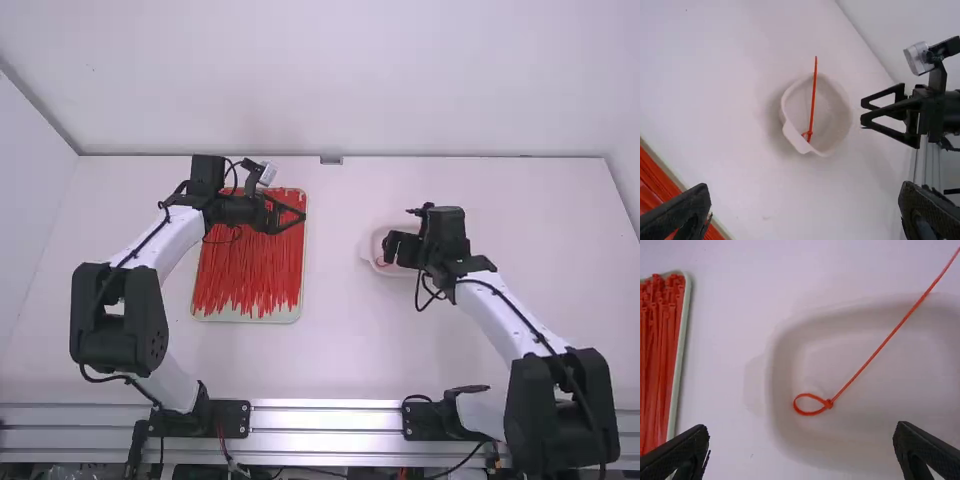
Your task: Fasten the cable tie
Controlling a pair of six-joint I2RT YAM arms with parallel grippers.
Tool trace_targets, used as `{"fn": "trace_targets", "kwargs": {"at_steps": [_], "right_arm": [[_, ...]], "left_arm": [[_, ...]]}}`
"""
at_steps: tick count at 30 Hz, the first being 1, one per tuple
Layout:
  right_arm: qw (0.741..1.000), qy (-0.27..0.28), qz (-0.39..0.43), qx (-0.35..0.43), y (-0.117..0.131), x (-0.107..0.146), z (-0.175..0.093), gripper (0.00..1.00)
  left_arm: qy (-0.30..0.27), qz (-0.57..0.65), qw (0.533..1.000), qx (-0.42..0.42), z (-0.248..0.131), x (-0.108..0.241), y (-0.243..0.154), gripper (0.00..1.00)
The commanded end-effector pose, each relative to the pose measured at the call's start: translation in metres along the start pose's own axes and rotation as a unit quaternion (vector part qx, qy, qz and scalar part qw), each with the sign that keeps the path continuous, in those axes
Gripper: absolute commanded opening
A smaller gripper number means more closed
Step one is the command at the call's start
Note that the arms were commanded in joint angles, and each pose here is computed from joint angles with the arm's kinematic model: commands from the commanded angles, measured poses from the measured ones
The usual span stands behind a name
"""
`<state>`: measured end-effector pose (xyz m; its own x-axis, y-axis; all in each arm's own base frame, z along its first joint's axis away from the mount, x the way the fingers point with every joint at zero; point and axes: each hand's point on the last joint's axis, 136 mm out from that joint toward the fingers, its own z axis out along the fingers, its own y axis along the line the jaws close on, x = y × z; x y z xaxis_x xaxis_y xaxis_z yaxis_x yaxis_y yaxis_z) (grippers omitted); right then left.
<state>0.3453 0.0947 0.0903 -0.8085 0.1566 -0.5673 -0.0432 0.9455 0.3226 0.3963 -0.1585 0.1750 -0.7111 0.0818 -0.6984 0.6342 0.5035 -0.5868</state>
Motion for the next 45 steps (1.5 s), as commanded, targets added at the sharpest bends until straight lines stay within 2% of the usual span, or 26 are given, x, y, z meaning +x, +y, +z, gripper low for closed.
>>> {"fn": "trace_targets", "kwargs": {"at_steps": [1, 8, 15, 17, 22, 26, 42, 45], "right_arm": [[1.0, -0.002, 0.003, -0.001, 0.001, 0.001, -0.004, 0.98], [0.998, -0.049, -0.01, 0.04, -0.029, -0.009, -0.015, 0.92], [0.987, -0.114, -0.027, 0.11, -0.074, -0.019, -0.037, 0.82], [0.985, -0.114, -0.036, 0.121, -0.083, -0.011, -0.042, 0.79], [0.983, -0.109, -0.079, 0.125, -0.085, 0.011, -0.046, 0.7], [0.981, -0.107, -0.096, 0.127, -0.088, 0.032, -0.048, 0.62], [0.981, -0.107, -0.096, 0.127, -0.107, 0.128, -0.038, 0.24], [0.978, -0.133, -0.099, 0.125, -0.104, 0.117, -0.043, 0.19]], "left_arm": [[-0.006, 0.013, 1.0, 0.009, -0.004, -0.005, -0.01, 0.99], [-0.029, 0.001, 0.999, -0.034, -0.02, -0.006, 0.0, 0.93], [-0.054, 0.006, 0.995, -0.079, -0.03, -0.005, 0.0, 0.84], [-0.063, 0.018, 0.993, -0.096, -0.034, -0.004, 0.001, 0.81], [-0.087, 0.046, 0.986, -0.135, -0.044, -0.004, 0.001, 0.73], [-0.09, 0.044, 0.98, -0.17, -0.052, 0.011, 0.003, 0.66], [-0.097, 0.027, 0.933, -0.345, -0.095, 0.098, 0.022, 0.29], [-0.097, 0.024, 0.923, -0.372, -0.102, 0.113, 0.027, 0.24]]}}
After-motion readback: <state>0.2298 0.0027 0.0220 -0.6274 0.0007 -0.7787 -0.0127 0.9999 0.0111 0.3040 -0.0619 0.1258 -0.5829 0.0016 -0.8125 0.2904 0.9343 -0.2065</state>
